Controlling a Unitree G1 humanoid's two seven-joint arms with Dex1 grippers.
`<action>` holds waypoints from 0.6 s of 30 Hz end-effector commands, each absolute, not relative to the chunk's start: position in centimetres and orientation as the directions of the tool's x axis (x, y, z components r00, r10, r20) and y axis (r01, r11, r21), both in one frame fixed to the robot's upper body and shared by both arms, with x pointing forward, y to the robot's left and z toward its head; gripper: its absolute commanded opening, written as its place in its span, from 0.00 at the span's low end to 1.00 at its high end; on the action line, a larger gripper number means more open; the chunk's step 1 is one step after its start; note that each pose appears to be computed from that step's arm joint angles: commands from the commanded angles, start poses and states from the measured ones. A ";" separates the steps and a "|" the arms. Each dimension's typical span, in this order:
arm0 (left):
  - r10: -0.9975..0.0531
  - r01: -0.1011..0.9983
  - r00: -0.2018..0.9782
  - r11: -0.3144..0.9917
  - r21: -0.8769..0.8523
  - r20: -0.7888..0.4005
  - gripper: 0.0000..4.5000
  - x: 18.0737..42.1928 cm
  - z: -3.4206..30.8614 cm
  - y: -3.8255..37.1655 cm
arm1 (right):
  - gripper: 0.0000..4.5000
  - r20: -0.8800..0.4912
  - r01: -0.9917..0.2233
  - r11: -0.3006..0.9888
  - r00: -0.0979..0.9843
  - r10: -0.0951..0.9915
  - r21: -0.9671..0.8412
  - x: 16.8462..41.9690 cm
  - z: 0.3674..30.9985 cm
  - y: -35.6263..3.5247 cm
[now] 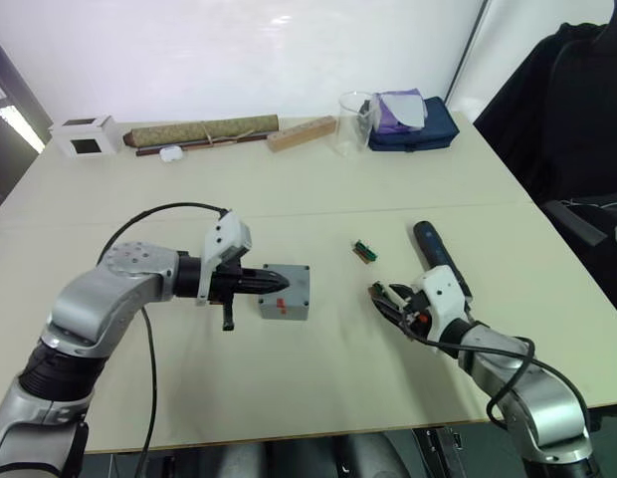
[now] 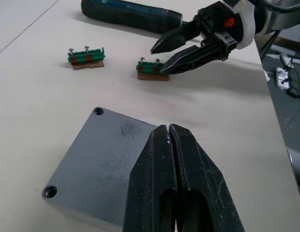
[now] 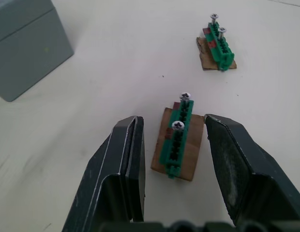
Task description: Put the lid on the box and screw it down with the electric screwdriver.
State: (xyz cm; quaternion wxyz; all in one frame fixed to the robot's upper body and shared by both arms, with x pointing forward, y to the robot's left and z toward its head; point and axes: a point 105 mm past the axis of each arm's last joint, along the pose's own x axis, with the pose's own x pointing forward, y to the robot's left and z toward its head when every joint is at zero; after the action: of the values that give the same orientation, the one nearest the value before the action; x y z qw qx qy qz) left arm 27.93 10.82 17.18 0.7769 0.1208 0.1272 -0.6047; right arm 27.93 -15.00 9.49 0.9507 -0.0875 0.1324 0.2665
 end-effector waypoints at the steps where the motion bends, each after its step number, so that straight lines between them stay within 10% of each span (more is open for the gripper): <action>1: -0.914 0.966 0.257 0.247 0.071 -0.313 0.00 28.1 18.0 10.8 | 0.50 -0.263 -0.526 0.842 0.834 0.484 -0.119 28.2 10.3 -15.0; 3: -0.915 0.966 0.257 0.247 0.071 -0.310 0.00 28.0 18.0 10.6 | 0.50 -0.265 -0.525 0.843 0.835 0.483 -0.117 28.1 10.3 -15.1; 9: -0.914 0.964 0.265 0.256 0.071 -0.306 0.00 28.0 17.8 10.4 | 0.00 -0.274 -0.516 0.848 0.839 0.470 -0.122 28.1 9.9 -15.4; 18: -0.909 0.960 0.280 0.273 0.066 -0.309 0.00 28.5 17.6 10.8 | 0.00 -0.235 -0.526 0.839 0.840 0.488 -0.139 28.3 10.9 -15.2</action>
State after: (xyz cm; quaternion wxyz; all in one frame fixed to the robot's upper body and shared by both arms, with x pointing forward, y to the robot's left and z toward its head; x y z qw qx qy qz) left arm 28.29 10.58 16.97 0.7869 0.1120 0.1200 -0.5948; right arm 28.12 -15.29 9.23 0.9517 -0.0920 0.1284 0.2631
